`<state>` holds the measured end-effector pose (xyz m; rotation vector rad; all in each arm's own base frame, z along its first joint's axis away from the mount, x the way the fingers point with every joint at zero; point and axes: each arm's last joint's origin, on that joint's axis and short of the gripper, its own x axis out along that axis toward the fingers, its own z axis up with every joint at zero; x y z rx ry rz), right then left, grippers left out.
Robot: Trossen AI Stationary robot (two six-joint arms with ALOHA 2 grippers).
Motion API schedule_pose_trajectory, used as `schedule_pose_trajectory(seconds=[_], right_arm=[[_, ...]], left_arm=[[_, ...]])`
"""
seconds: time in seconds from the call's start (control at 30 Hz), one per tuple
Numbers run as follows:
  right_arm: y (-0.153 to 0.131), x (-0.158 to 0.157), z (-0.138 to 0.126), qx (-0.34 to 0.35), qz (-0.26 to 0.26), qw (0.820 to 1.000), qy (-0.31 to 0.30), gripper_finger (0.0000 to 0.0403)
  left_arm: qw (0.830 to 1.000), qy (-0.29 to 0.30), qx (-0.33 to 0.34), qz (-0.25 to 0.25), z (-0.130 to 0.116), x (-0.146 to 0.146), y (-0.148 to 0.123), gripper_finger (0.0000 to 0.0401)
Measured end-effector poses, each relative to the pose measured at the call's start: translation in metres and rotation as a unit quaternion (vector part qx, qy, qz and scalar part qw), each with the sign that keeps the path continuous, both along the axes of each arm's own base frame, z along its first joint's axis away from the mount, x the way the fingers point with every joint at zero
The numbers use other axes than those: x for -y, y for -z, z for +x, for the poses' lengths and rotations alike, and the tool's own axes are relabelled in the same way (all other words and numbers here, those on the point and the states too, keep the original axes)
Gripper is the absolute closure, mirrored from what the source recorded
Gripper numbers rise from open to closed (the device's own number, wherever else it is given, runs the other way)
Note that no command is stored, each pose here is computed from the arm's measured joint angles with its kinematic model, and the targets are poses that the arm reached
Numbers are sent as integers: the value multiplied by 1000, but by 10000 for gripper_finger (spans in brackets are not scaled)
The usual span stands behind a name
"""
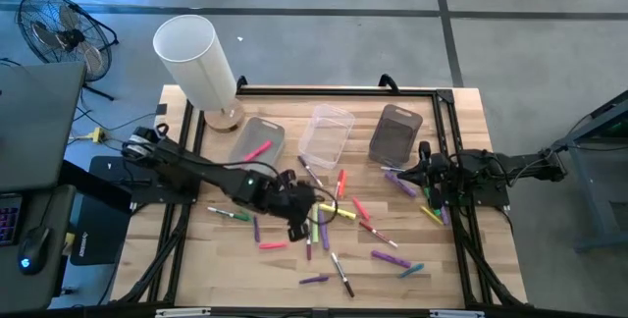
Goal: Pick & Place Markers
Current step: Put the pink pen into the transparent bin
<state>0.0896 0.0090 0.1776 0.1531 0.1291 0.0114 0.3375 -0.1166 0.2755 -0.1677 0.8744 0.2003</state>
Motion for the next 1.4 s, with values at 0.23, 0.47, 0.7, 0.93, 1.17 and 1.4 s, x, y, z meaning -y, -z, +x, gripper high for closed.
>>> schedule_pose_trajectory(seconds=[0.23, 0.47, 0.7, 0.93, 1.17, 1.4], right_arm=[[-13, 1, 4, 46, 24, 998, 34, 403], [-51, -7, 35, -35, 15, 995, 90, 403], [-91, -24, 111, -199, 52, 966, 156, 402], [-95, -36, 172, -394, 82, 883, 242, 403], [-63, -48, 206, -517, 137, 814, 227, 368], [-21, -55, 221, -571, 171, 758, 265, 301]], left_arm=[[997, 45, 41, -50, -15, 5, 27, 401], [990, 43, 107, -79, -61, -11, 51, 401], [986, 50, 152, -46, -114, -34, 44, 401], [985, 58, 161, -32, -159, -53, 28, 401], [977, 96, 188, -32, -181, -60, 13, 401], [974, 126, 186, -27, -183, -60, 12, 401]])
